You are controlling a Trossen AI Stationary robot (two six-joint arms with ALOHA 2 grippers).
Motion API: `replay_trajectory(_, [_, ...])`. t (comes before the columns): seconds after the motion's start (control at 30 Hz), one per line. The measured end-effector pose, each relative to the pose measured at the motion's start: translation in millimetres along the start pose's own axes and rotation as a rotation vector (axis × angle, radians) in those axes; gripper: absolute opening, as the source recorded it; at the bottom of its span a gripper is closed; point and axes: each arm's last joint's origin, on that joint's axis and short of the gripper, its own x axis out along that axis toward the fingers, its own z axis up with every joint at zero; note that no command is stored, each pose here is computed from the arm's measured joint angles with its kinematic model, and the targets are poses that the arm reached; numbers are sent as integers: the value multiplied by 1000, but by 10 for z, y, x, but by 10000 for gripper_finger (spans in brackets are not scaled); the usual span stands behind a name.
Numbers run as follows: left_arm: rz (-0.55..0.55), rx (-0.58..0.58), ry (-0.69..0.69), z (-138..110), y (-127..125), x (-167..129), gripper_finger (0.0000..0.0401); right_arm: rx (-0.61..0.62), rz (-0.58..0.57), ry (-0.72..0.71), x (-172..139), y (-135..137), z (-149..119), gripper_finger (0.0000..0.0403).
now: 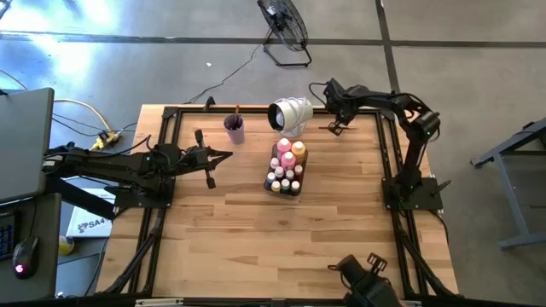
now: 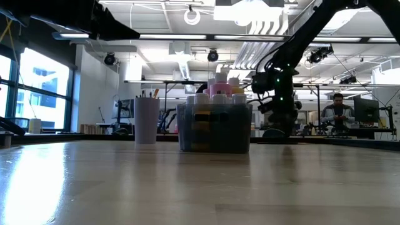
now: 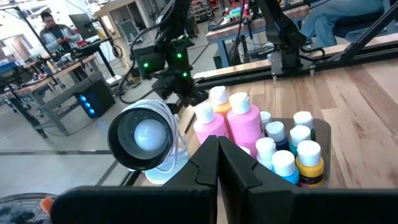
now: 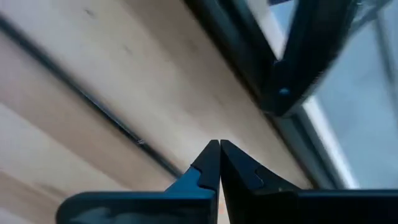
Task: Pick & Place Paint Supplies
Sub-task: Put the gold paint brush into the violet cup
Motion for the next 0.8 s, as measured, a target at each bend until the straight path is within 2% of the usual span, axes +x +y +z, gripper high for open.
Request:
replay_trajectory(0.07, [-1, 1, 4, -4, -1, 0, 0, 16, 49, 10, 51, -32, -16, 2])
replay_trajectory(0.3, [-1, 2, 4, -4, -1, 0, 0, 61, 104, 42, 143, -47, -40, 2])
replay_trajectory(0.4, [-1, 3, 4, -4, -1, 0, 0, 41, 148, 75, 124, 11, -69, 2])
replay_trajectory(0.57, [-1, 4, 4, -4, -1, 0, 0, -6, 206, 212, 71, 124, -192, 2])
replay_trajectory(0.67, [-1, 4, 4, -4, -1, 0, 0, -26, 307, 283, 21, 213, -258, 2])
replay_trajectory(0.8, [-1, 4, 4, -4, -1, 0, 0, -38, 347, 323, -41, 351, -278, 2])
